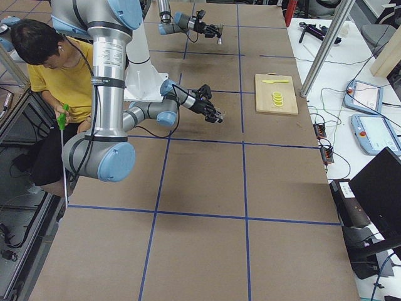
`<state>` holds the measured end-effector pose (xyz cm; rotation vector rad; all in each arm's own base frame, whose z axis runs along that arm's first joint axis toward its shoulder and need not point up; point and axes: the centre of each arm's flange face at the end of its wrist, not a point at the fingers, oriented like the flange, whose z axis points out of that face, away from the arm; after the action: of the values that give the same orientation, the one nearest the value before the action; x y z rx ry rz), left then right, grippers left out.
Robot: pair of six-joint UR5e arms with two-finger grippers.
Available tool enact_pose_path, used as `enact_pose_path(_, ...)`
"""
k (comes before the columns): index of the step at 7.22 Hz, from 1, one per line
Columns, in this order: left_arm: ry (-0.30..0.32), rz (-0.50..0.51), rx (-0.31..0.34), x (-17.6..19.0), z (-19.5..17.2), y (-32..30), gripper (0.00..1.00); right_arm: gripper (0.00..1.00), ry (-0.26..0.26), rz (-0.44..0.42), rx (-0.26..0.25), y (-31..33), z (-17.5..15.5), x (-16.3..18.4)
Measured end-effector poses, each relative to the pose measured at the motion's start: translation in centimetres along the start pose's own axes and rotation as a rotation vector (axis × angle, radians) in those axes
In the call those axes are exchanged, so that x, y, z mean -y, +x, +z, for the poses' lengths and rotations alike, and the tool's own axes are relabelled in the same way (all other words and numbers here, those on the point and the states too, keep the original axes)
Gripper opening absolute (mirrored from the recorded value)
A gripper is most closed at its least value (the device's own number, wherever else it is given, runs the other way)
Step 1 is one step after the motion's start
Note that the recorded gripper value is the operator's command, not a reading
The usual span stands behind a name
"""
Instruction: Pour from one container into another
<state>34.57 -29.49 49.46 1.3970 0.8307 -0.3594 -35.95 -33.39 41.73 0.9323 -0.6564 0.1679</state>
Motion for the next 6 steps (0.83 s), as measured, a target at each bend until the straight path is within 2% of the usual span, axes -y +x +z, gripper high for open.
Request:
enact_pose_path(2,-0.006,-0.085,0.017,-2.7,-1.5,-5.9,0.0,0.0,-0.006,-0.007,-0.011,0.4,0.4,-0.6)
enact_pose_path(6,-0.05,-0.012,0.054,-5.1,-3.0,-11.5,0.0,0.0,-0.009,-0.01,-0.012,0.4,0.5,-0.8)
